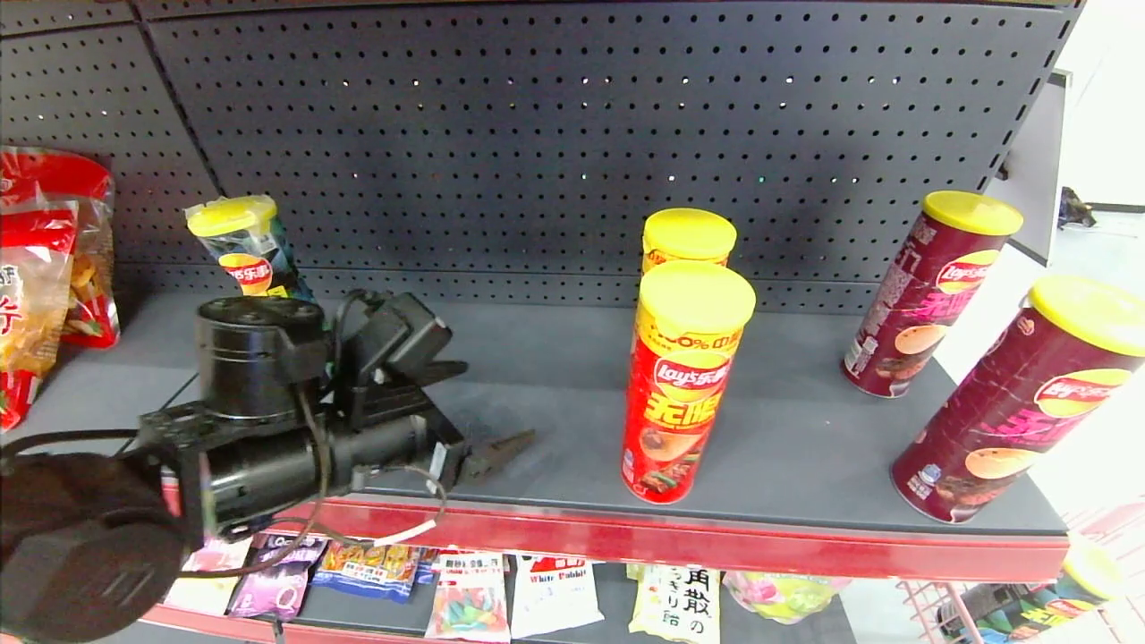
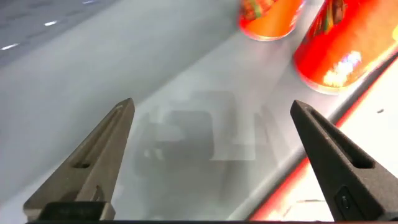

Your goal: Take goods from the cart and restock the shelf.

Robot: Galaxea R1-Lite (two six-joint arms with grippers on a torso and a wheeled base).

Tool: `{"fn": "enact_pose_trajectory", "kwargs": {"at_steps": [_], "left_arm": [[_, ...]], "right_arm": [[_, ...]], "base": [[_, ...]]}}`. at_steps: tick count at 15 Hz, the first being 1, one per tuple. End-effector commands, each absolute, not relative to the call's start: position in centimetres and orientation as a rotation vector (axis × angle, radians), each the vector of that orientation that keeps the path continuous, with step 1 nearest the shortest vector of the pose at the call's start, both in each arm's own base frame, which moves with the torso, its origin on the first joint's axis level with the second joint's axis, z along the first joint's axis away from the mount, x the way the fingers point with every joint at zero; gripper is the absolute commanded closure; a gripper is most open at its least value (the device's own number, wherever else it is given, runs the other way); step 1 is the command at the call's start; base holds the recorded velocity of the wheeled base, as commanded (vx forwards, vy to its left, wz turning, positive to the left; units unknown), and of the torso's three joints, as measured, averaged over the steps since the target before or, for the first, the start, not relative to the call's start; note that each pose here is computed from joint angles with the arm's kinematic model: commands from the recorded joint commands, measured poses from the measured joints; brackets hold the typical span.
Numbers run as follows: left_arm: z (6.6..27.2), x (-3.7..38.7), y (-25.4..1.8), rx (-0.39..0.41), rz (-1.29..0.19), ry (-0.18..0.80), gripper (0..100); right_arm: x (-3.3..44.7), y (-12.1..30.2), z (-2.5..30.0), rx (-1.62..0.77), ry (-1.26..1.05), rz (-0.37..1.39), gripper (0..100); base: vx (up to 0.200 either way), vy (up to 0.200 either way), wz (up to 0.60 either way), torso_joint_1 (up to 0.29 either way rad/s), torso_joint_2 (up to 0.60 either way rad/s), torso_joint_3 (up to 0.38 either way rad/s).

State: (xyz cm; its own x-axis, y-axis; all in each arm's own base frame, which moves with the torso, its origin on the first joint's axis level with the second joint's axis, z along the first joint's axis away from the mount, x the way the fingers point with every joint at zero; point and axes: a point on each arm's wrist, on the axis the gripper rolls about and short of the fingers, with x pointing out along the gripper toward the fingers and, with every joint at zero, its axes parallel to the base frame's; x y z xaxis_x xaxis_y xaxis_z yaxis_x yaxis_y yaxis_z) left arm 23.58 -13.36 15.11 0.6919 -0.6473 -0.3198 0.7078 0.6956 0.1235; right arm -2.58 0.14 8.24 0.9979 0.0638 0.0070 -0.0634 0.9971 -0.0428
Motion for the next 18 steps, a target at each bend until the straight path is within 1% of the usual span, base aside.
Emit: {"fn": "enact_pose_trajectory", "kwargs": {"at_steps": [1,3,4,5,6,7,8,10,13,18], "left_arm": [[18.0,16.0,-7.0,0.237,-0.543,0.17,0],[18.4,10.5,-4.0,0.257,-0.378,0.207,0],[18.1,7.6,-2.5,0.284,-0.278,0.261,0],[17.4,4.7,-1.4,0.297,-0.241,0.321,0],[16.6,2.4,-0.6,0.281,-0.248,0.318,0],[15.9,0.9,0.0,0.272,-0.239,0.269,0],[15.7,0.1,0.4,0.274,-0.199,0.236,0],[16.1,-0.2,0.6,0.269,-0.148,0.206,0],[16.4,-0.3,0.6,0.287,-0.152,0.189,0],[16.4,-0.6,0.7,0.291,-0.148,0.172,0]], "right_arm": [[-2.6,0.1,8.2,-0.043,-0.009,0.067,0],[-2.6,0.1,8.3,-0.031,-0.01,0.066,0],[-2.5,0.1,8.2,-0.029,-0.009,0.066,0],[-2.6,0.1,8.3,-0.025,-0.01,0.066,0],[-2.6,0.1,8.3,-0.02,-0.01,0.064,0],[-2.6,0.1,8.3,-0.02,-0.01,0.064,0],[-2.5,0.1,8.2,-0.02,-0.008,0.064,0],[-2.5,0.1,8.2,-0.016,-0.01,0.066,0],[-2.5,0.1,8.2,-0.014,-0.01,0.066,0],[-2.5,0.1,8.2,0.01,-0.009,0.066,0]], "base": [[0.0,0.0,0.0,0.0,0.0,0.0],[0.0,0.0,0.0,0.0,0.0,0.0],[0.0,0.0,0.0,0.0,0.0,0.0],[0.0,0.0,0.0,0.0,0.0,0.0],[0.0,0.0,0.0,0.0,0.0,0.0],[0.0,0.0,0.0,0.0,0.0,0.0],[0.0,0.0,0.0,0.0,0.0,0.0],[0.0,0.0,0.0,0.0,0.0,0.0],[0.0,0.0,0.0,0.0,0.0,0.0],[0.0,0.0,0.0,0.0,0.0,0.0]]}}
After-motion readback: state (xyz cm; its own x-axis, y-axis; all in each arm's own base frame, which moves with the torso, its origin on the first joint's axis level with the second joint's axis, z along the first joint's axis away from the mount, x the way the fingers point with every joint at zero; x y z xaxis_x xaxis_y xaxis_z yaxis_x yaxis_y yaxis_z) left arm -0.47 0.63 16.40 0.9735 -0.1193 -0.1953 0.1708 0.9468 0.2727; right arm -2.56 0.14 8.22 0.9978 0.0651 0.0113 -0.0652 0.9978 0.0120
